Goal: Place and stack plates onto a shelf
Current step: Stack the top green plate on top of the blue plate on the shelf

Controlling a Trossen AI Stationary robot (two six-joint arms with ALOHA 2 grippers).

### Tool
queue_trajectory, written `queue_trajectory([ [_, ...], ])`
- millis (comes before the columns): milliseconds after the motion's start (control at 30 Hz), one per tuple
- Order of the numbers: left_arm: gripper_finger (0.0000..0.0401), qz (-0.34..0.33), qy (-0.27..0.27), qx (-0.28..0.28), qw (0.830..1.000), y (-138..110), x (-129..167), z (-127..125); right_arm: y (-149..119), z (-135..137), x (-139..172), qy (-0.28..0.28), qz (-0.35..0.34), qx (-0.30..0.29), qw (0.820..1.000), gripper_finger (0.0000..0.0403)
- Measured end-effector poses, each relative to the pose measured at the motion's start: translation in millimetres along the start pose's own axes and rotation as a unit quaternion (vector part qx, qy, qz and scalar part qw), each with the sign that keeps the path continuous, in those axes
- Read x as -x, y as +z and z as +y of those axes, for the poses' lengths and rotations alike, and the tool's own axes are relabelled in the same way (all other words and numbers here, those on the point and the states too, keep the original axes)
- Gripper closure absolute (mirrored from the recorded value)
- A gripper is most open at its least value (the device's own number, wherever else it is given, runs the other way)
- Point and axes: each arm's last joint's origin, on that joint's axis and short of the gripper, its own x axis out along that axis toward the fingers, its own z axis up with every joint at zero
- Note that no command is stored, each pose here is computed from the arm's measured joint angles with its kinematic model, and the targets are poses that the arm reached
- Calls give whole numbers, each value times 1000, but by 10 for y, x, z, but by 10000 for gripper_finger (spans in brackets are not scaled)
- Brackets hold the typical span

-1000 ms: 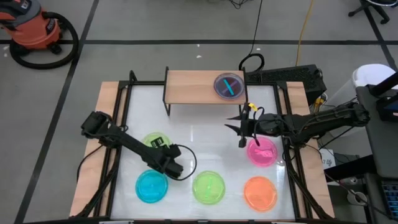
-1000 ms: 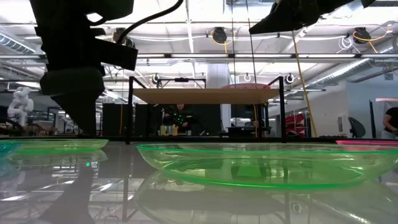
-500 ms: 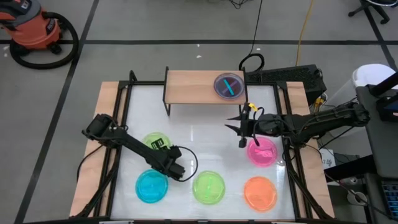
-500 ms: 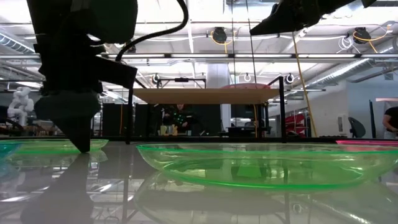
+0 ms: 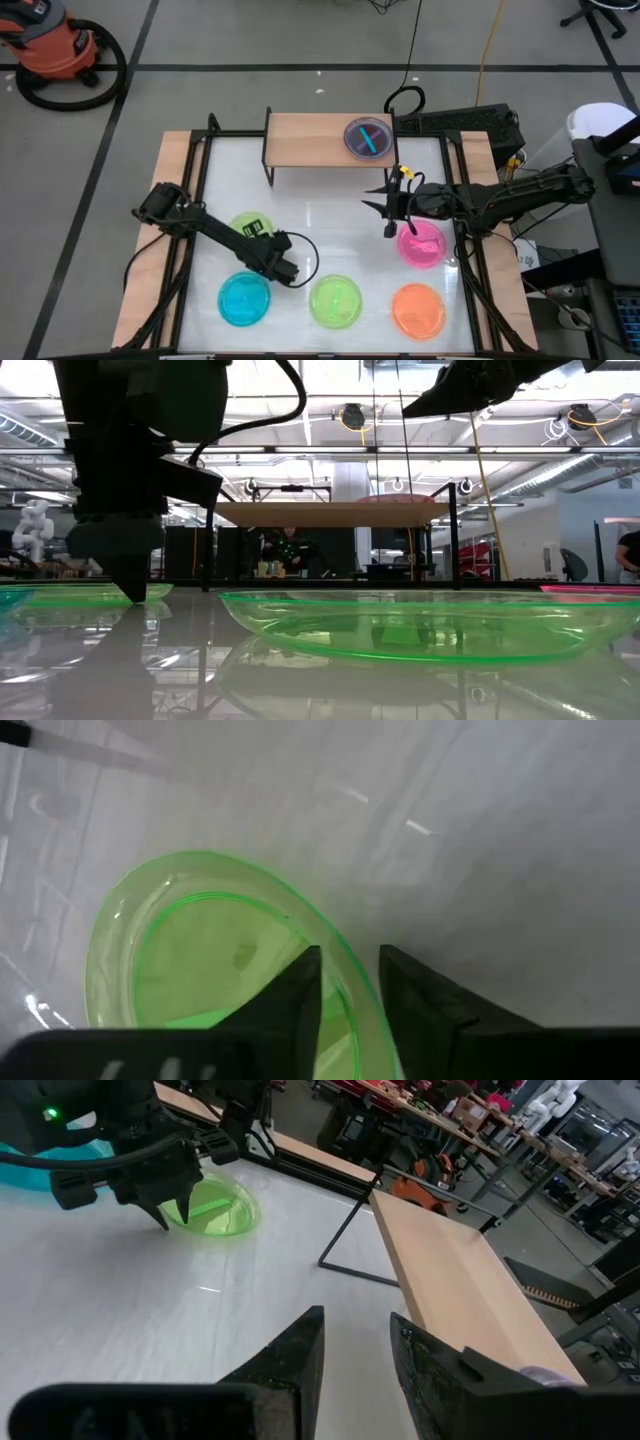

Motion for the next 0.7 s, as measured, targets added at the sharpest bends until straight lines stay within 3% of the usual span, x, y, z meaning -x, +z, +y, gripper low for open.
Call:
queue_trajectory([
  [300, 391, -5, -16, -35, 999, 53, 65, 68, 0, 0, 0, 0, 0, 0, 1000, 300],
  [500, 396, -60, -64, -89, 992, 124, 443, 74, 0, 0, 0, 0, 0, 0, 1000, 300],
  [700, 397, -163, -76, -193, 964, 181, 936, 52, 9, -3, 0, -1, -4, -2, 1000, 300],
])
